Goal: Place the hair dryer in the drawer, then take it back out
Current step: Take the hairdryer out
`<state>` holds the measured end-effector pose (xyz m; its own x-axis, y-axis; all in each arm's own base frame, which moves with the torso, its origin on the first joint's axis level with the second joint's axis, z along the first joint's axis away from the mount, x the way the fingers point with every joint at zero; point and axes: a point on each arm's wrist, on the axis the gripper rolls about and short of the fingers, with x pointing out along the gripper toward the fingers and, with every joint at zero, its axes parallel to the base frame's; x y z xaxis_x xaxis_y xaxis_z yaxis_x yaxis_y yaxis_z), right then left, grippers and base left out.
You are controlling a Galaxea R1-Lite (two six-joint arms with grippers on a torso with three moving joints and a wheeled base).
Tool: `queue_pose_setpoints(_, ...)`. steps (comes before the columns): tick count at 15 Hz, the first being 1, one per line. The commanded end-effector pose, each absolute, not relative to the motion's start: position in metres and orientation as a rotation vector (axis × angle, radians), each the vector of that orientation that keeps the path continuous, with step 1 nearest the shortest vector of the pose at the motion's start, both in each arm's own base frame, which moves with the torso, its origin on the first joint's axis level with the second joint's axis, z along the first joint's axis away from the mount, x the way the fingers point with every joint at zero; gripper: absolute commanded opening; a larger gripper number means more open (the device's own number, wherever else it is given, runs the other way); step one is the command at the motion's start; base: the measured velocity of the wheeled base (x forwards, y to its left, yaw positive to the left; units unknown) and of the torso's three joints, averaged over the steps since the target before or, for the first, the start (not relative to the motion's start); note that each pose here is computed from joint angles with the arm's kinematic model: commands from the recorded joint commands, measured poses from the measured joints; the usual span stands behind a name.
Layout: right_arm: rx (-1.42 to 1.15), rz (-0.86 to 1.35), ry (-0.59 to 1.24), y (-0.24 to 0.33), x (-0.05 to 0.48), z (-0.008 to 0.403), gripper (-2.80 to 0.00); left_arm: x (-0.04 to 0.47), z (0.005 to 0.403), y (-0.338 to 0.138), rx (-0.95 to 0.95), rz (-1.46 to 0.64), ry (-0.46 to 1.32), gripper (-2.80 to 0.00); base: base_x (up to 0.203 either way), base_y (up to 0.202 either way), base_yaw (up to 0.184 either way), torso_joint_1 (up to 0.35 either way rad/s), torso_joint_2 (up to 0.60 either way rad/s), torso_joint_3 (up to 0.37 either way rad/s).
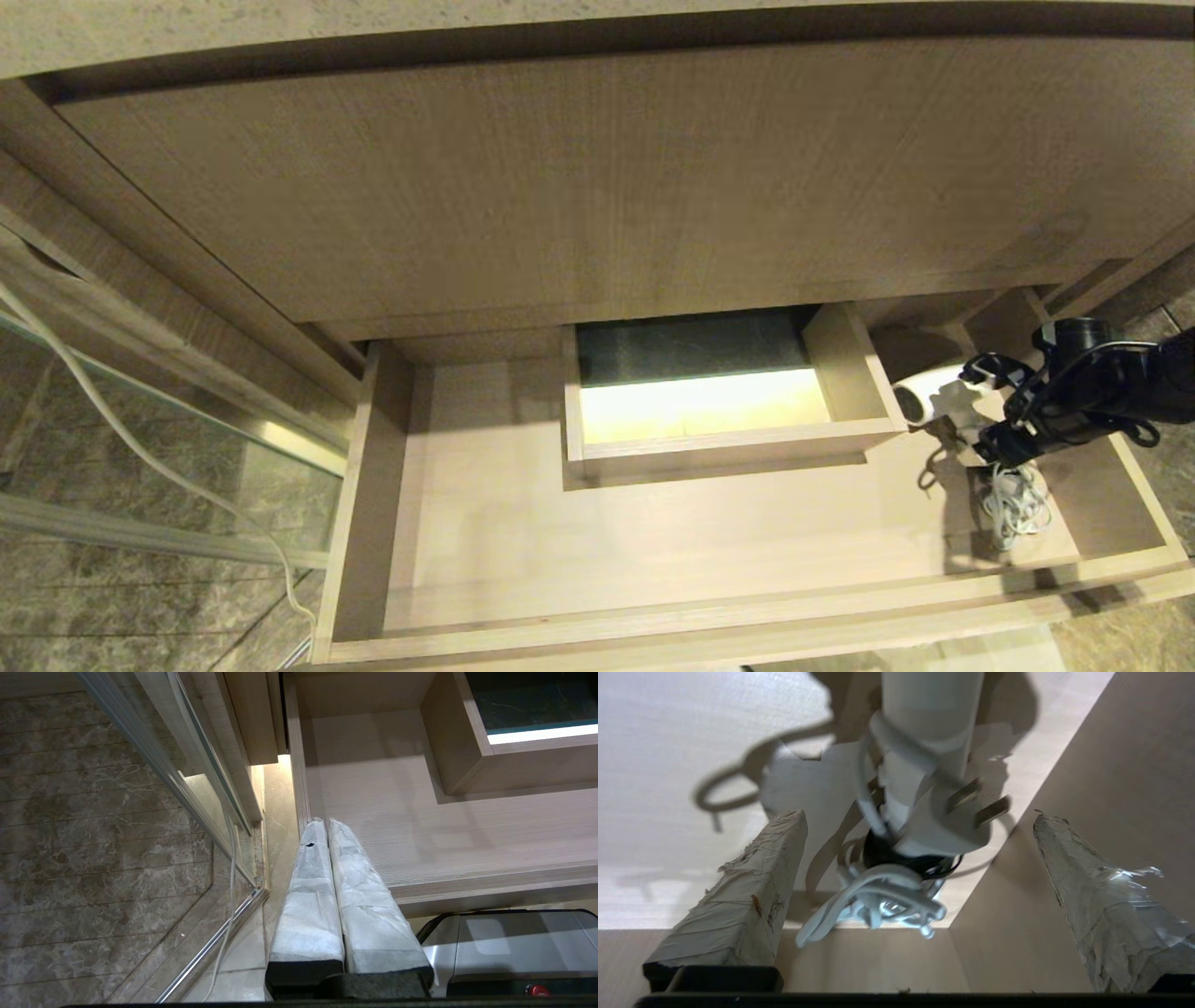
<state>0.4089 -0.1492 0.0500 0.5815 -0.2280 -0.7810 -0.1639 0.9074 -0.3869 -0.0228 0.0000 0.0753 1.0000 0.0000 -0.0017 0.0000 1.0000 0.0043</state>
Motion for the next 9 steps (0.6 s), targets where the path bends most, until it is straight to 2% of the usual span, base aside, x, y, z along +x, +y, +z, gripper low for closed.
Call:
queue_pose_setpoints(1,-0.451,-0.043,0.951,-0.149,0.408,0.054,0.00,-0.023,0.075,0.000,0.005,0.000,0.003,-2.80,0.000,0.000,0.000,0.000,0.00,0.000)
queue_pose_setpoints(9,-0.424,-0.019,1.000,-0.149,0.409,0.033,0.00,-0.023,0.075,0.000,0.005,0.000,0.002,-2.80,0.000,0.000,0.000,0.000,0.00,0.000)
